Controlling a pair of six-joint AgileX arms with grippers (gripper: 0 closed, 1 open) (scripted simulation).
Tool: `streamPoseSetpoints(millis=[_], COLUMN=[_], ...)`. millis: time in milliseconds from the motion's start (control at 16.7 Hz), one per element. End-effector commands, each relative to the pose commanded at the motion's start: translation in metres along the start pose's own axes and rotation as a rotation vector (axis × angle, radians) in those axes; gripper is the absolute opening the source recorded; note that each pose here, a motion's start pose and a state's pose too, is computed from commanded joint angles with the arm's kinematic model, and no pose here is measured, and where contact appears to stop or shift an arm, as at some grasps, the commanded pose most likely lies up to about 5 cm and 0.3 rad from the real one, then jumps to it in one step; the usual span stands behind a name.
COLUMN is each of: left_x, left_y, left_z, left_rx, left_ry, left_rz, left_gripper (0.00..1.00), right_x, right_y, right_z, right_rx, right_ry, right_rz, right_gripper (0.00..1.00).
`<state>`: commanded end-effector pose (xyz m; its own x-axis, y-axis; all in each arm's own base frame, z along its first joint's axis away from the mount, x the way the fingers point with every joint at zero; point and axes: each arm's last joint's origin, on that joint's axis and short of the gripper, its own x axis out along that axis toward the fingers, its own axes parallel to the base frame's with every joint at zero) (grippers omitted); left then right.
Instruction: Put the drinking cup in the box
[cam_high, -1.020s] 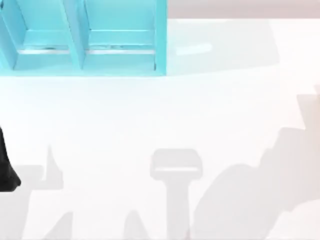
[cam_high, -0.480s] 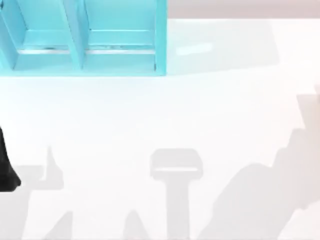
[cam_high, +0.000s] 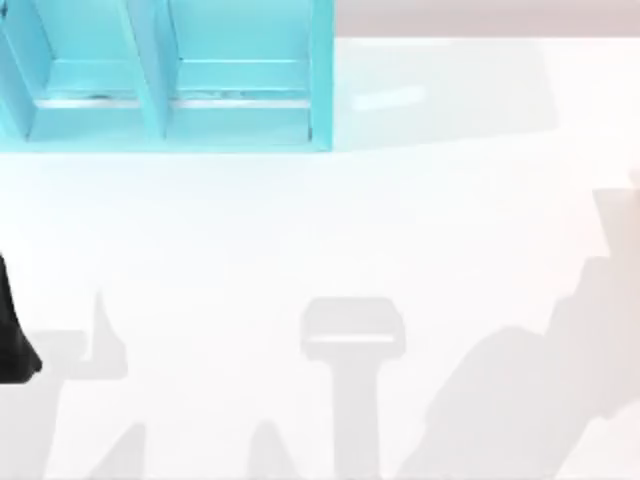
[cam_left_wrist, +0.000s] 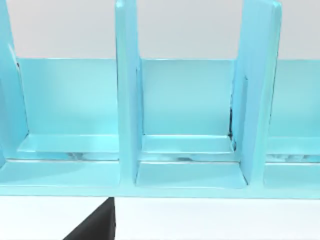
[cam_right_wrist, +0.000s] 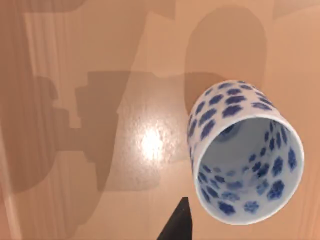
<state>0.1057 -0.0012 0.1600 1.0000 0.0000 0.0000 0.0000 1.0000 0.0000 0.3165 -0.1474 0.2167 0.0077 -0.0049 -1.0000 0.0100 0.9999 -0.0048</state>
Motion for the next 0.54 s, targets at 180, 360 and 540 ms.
streamPoseSetpoints(millis=[180,360,540], left_x=[0.0,0.0,0.0], left_y=[0.0,0.0,0.0], left_z=[0.0,0.0,0.0], left_rx=[0.0,0.0,0.0], left_ry=[0.0,0.0,0.0], left_rz=[0.0,0.0,0.0], left_gripper=[1.0,1.0,1.0], right_x=[0.0,0.0,0.0], right_y=[0.0,0.0,0.0], right_z=[0.0,0.0,0.0], right_rx=[0.0,0.0,0.0], right_ry=[0.0,0.0,0.0], right_rz=[0.0,0.0,0.0], right_gripper=[0.98,1.0,1.0])
